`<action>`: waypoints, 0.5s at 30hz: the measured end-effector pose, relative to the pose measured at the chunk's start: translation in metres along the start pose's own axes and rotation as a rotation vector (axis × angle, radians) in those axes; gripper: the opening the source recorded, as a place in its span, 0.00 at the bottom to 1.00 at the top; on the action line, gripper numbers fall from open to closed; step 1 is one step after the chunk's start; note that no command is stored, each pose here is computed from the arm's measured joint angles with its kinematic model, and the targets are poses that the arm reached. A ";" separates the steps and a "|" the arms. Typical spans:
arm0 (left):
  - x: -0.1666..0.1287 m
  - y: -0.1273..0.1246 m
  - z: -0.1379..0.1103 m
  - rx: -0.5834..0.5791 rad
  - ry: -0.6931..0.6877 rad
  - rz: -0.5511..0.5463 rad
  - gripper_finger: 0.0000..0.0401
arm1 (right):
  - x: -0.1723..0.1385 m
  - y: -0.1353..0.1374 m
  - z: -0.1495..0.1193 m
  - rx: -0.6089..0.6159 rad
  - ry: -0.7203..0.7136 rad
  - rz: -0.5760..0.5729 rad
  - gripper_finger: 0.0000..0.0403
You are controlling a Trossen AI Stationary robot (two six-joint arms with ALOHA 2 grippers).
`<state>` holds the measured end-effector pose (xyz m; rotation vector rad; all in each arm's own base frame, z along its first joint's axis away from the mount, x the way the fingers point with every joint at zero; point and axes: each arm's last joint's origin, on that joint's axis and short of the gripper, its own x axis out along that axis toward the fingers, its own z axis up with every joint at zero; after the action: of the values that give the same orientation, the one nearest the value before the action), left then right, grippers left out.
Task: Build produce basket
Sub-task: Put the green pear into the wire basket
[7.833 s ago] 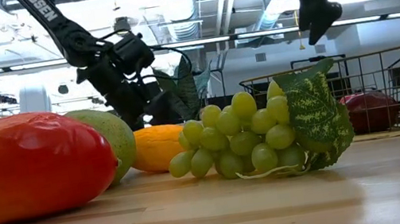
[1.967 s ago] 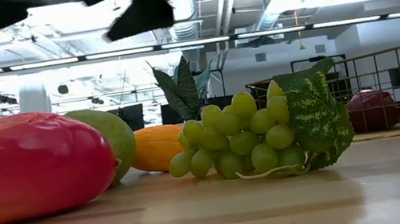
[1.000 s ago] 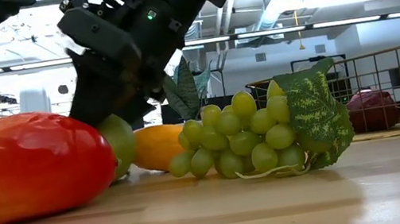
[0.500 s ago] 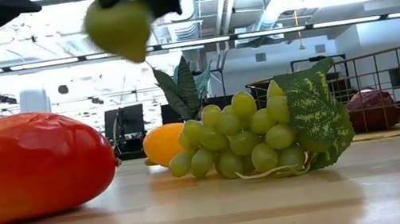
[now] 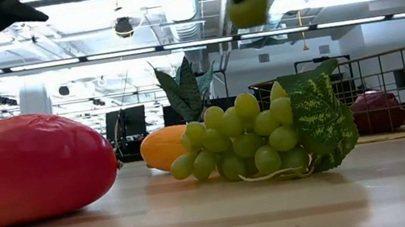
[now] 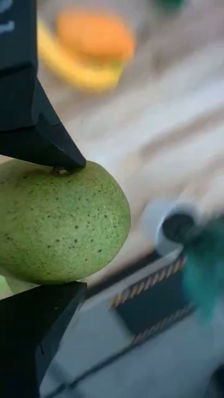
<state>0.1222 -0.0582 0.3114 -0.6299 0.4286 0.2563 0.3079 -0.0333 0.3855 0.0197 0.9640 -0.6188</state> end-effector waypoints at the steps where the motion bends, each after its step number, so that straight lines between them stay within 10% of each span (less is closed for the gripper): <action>1: 0.000 0.000 0.000 -0.002 -0.004 0.002 0.99 | -0.002 -0.008 -0.006 0.011 0.015 -0.030 0.71; 15: 0.000 0.002 0.003 -0.037 -0.089 0.057 0.99 | 0.062 -0.050 -0.135 0.352 0.109 -0.054 0.71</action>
<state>0.1223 -0.0553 0.3125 -0.6407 0.3573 0.3464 0.2057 -0.0663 0.2718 0.3444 0.9527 -0.8384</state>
